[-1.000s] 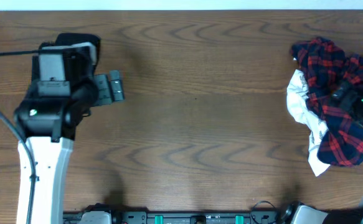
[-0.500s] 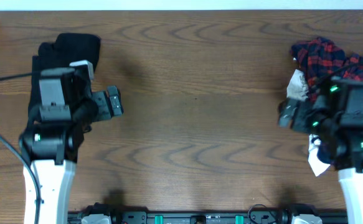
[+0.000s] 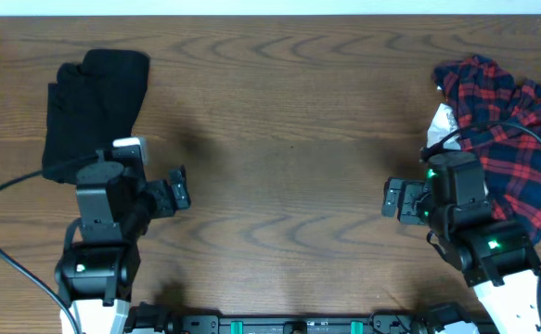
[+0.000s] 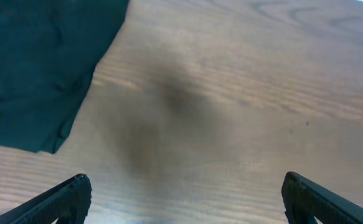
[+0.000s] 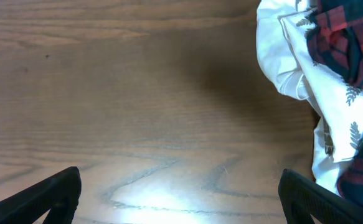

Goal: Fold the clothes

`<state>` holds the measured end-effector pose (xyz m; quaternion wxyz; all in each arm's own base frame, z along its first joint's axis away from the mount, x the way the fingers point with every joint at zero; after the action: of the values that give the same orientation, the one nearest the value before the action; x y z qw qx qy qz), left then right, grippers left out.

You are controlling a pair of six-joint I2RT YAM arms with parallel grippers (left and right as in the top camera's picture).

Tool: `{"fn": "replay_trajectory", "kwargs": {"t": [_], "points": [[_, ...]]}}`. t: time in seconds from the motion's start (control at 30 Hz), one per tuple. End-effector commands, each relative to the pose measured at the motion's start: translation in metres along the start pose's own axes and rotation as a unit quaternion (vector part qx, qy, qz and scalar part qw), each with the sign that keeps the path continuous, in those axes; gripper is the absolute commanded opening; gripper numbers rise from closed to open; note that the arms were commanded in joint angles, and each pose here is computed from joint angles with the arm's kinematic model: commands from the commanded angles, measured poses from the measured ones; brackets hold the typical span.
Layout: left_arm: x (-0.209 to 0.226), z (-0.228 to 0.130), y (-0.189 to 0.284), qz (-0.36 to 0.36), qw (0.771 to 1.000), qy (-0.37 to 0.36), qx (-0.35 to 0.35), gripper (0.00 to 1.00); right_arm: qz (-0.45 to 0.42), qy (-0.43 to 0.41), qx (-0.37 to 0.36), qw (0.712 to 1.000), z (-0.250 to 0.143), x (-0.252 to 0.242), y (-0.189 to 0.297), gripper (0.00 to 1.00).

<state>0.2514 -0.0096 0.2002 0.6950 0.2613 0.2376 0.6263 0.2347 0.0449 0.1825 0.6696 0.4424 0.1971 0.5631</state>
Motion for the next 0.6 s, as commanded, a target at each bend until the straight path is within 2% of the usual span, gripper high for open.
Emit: {"fn": "replay_trajectory", "kwargs": {"t": [0.0,0.57], "points": [[0.002,-0.005,-0.004,0.006,1.000,-0.006,0.005,0.98,-0.013,-0.006,-0.027,1.000,0.005,0.000,0.000,0.99],[0.003,-0.022,-0.024,0.000,0.998,-0.001,0.064,0.98,-0.010,-0.025,-0.029,0.999,0.005,0.001,0.000,0.99]]}}
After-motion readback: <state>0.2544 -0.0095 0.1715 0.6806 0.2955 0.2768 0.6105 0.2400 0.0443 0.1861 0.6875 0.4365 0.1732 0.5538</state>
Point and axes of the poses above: each gripper's point midway between its finger pads, its own y axis back along the fingers, its own x axis along the line the jaws close on, z = x × y, the point moved 2 cm from there along y, back along the fingers, and after that the axes turned 14 degrees about -y, right-handed, at the moved point
